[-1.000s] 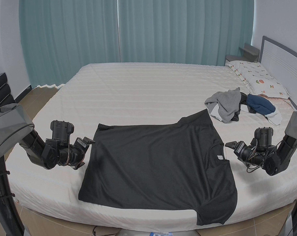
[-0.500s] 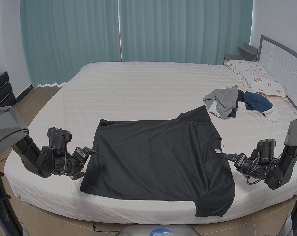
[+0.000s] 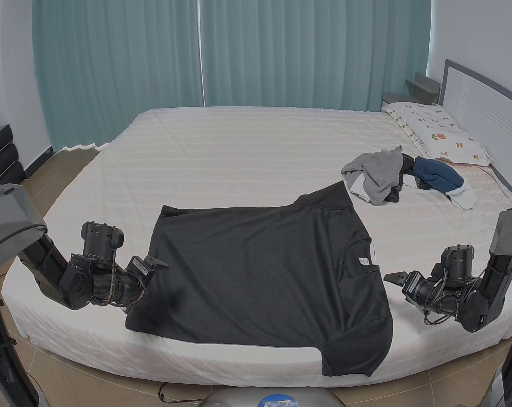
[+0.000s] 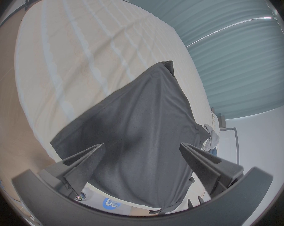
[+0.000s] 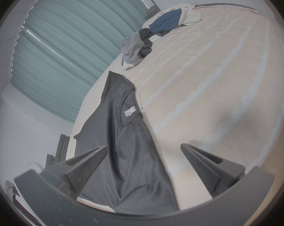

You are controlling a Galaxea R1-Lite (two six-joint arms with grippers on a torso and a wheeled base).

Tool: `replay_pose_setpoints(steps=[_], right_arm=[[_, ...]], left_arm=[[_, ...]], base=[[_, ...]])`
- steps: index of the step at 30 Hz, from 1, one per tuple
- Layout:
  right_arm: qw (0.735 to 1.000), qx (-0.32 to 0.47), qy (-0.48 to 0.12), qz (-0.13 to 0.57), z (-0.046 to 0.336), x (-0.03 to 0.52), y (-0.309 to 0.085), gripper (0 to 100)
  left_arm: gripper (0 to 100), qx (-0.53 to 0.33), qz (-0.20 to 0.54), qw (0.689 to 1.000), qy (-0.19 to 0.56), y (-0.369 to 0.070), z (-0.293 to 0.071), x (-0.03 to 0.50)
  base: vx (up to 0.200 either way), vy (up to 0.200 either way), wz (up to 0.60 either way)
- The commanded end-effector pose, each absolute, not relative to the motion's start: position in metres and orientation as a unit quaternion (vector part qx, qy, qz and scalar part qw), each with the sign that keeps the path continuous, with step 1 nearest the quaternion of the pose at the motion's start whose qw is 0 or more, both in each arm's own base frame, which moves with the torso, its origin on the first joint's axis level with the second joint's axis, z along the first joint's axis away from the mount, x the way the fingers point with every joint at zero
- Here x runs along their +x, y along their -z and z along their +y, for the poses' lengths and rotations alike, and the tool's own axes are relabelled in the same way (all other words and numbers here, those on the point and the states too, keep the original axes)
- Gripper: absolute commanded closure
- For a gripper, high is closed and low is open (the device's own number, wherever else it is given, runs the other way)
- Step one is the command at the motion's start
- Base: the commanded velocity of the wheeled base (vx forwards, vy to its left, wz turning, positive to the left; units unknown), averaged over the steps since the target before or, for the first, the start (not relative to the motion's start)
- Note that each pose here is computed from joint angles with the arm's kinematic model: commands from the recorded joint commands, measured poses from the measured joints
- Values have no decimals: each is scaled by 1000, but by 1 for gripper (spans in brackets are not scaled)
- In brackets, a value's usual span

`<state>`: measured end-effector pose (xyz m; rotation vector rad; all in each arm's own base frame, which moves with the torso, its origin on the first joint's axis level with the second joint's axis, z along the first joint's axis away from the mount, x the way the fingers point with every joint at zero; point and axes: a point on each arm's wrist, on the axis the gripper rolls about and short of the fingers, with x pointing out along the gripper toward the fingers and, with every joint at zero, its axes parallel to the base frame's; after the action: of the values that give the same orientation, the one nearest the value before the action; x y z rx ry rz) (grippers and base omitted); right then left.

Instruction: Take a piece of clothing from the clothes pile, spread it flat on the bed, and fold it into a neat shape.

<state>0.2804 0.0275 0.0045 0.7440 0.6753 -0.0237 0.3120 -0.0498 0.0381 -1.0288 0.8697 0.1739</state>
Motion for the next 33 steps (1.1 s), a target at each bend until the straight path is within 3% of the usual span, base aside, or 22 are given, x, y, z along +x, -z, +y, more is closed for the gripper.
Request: replay_pose_setpoints(steps=[1, 14, 22, 33], right_arm=[[875, 354, 7, 330, 31, 278, -3, 0], [874, 348, -7, 340, 40, 271, -4, 0], [872, 345, -12, 346, 44, 269, -3, 0], [872, 347, -13, 345, 45, 269, -5, 0]], left_arm=[[0, -477, 400, 778, -81, -39, -50, 312], [0, -472, 393, 785, -81, -50, -46, 297], [0, -414, 421, 801, -99, -33, -27, 282], [0, -361, 453, 800, -157, 4, -15, 282]], base=[[0, 0, 0], [-185, 0, 0], [0, 0, 0], [0, 0, 0]])
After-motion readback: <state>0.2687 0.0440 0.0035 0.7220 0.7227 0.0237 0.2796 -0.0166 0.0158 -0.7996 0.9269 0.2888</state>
